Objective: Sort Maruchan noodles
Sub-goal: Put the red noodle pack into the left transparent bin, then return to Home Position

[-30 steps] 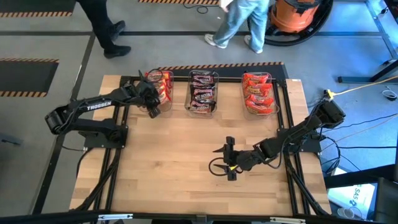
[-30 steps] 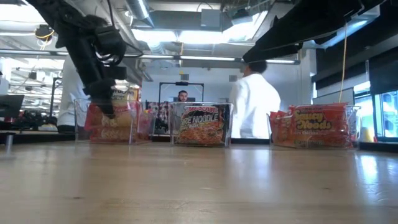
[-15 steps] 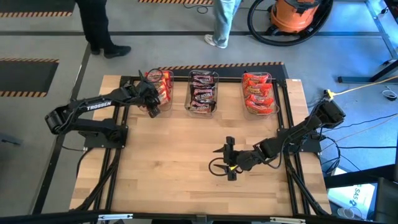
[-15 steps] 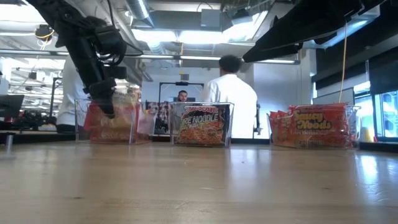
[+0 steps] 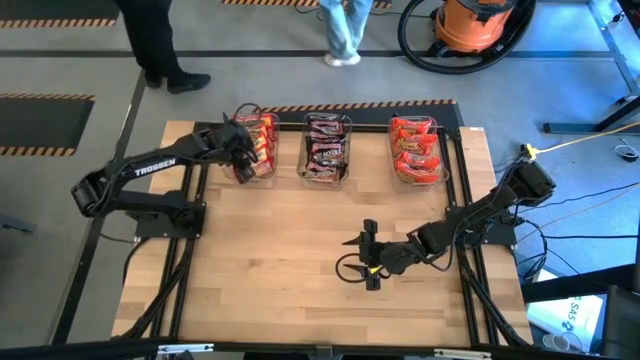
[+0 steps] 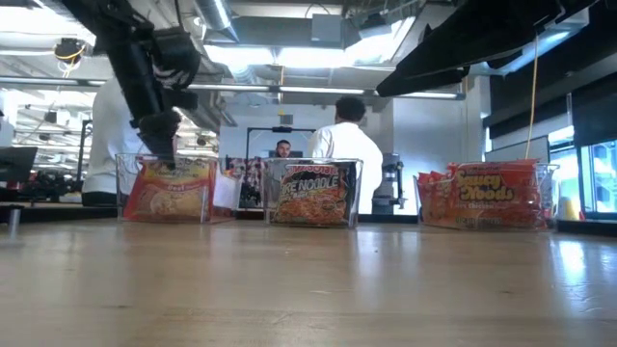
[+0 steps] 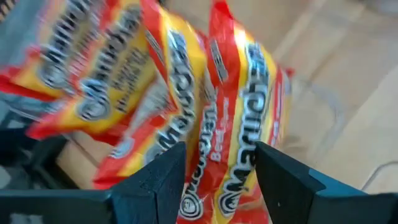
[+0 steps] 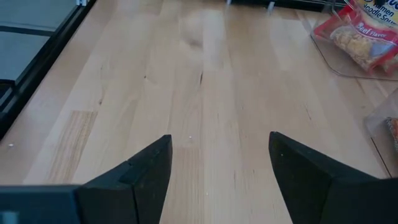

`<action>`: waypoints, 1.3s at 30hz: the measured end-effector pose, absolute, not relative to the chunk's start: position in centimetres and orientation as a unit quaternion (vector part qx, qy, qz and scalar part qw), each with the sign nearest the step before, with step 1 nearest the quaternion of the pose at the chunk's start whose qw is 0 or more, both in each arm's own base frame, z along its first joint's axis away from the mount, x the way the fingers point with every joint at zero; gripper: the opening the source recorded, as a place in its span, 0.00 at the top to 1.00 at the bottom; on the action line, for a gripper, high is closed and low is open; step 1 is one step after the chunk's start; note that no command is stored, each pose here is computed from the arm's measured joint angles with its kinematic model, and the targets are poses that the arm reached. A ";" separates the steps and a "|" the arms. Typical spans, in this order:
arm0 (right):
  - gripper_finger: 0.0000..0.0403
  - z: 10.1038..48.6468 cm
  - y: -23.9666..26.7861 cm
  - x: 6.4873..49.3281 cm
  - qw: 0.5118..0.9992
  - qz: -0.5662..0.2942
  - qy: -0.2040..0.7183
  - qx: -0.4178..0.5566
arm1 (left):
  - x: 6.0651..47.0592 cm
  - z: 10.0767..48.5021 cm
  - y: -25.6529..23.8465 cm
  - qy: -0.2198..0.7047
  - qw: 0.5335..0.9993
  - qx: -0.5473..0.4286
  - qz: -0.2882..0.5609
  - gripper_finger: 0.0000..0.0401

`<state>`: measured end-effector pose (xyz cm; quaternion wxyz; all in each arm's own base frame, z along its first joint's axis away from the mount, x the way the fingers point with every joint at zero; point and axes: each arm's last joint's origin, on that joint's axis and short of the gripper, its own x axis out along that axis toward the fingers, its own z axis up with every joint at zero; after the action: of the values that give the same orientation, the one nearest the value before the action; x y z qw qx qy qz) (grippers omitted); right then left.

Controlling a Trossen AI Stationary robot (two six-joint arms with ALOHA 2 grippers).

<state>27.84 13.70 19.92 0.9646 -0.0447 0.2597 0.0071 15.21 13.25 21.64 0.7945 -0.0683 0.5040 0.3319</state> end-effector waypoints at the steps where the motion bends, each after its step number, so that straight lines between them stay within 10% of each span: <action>1: 0.40 19.9 13.7 27.8 0.965 0.007 0.260 -0.045 | 15.2 22.1 13.3 0.498 0.797 -0.066 0.336 0.55; 14: 0.40 20.7 13.5 28.4 0.975 -0.004 0.223 0.009 | 15.9 24.8 13.0 0.381 0.844 -0.191 0.325 0.55; 20: 0.43 22.9 12.6 28.4 0.980 -0.003 0.198 0.022 | 18.5 26.9 10.8 0.279 0.937 -0.167 0.130 0.65; 33: 0.87 23.5 9.7 23.7 0.985 0.003 0.170 0.026 | 20.3 24.3 1.0 0.121 0.988 -0.024 -0.088 0.99; 39: 0.99 23.7 8.0 22.0 0.995 0.022 0.082 0.055 | 19.1 21.8 -0.5 0.066 0.997 -0.030 -0.021 0.98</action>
<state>21.98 8.00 23.66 0.9948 0.0554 0.0822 0.0225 19.08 -0.47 21.75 0.9972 -0.0298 0.0657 -0.0212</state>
